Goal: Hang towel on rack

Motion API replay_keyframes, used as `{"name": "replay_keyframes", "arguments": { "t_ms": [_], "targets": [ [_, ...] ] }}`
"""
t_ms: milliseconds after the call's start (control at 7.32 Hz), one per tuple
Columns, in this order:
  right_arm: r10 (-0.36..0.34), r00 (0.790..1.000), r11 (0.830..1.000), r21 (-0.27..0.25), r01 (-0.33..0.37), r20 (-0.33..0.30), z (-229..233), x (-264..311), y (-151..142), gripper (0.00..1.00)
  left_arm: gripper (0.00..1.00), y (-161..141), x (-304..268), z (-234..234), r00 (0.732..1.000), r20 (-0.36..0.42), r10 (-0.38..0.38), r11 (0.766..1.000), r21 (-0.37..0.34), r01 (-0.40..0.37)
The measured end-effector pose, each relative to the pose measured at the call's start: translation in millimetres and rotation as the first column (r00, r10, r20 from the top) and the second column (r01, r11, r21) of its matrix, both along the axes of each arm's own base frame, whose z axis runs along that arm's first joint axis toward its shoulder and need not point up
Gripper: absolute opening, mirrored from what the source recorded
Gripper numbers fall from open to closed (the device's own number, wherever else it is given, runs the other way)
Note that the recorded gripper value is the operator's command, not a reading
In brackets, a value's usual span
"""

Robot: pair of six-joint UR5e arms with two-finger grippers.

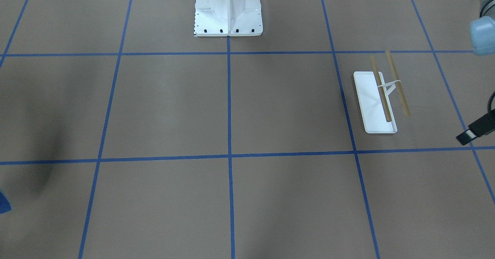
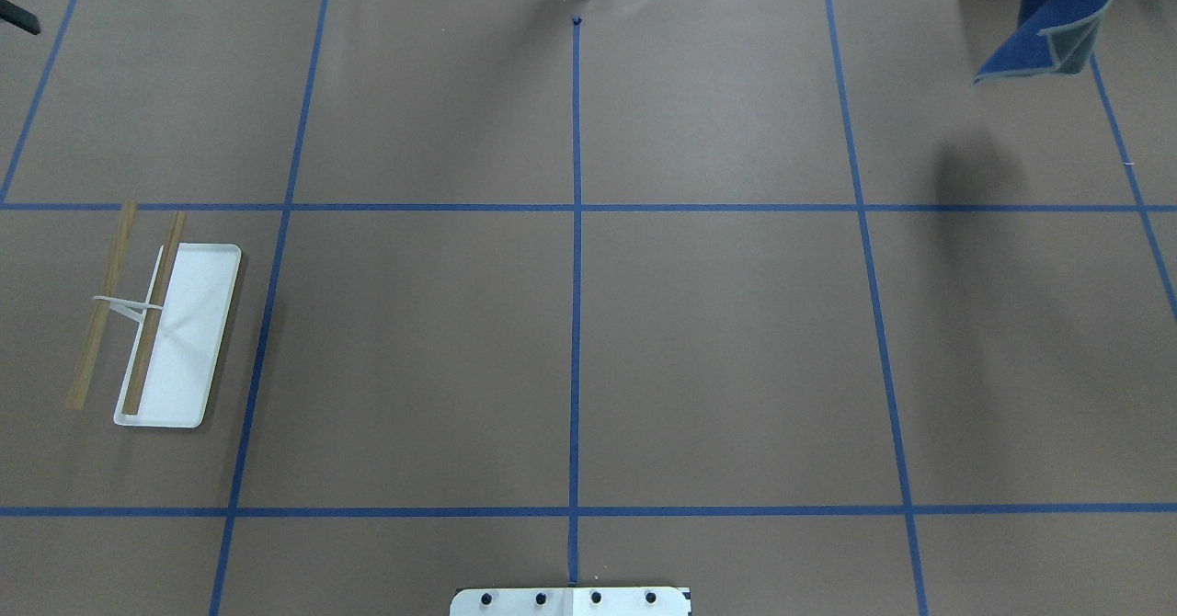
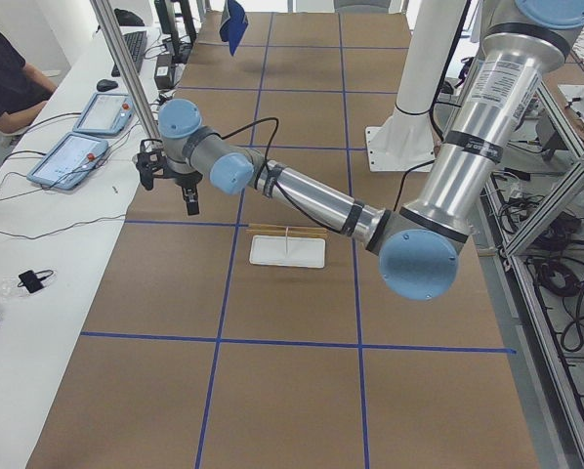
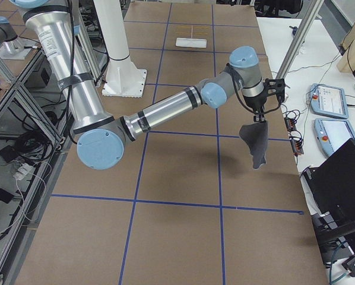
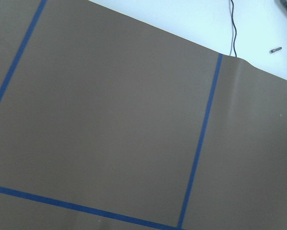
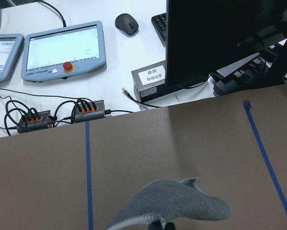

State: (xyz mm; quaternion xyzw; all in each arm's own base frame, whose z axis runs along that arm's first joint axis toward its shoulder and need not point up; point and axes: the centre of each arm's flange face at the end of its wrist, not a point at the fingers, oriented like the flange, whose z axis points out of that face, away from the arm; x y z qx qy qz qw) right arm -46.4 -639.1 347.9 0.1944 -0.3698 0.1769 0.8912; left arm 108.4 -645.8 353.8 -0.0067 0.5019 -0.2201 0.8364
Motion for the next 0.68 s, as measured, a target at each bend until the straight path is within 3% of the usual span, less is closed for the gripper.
{"name": "replay_keyframes", "arguments": {
  "t_ms": [273, 683],
  "targets": [
    [0.022, 1.0, 1.0, -0.015, -0.022, -0.02, -40.5, -45.7, -2.0, 0.0, 0.97, -0.4, 63.5, -53.1, 0.997, -0.069, -0.042, 0.988, -0.149, 0.031],
    [0.059, 0.997, 0.997, -0.056, -0.057, 0.042, -79.9, -124.6, 22.1, 0.0, 0.97, 9.3, 142.1, -117.3, 0.984, -0.109, -0.138, 0.935, -0.343, 0.093]
  ]
}}
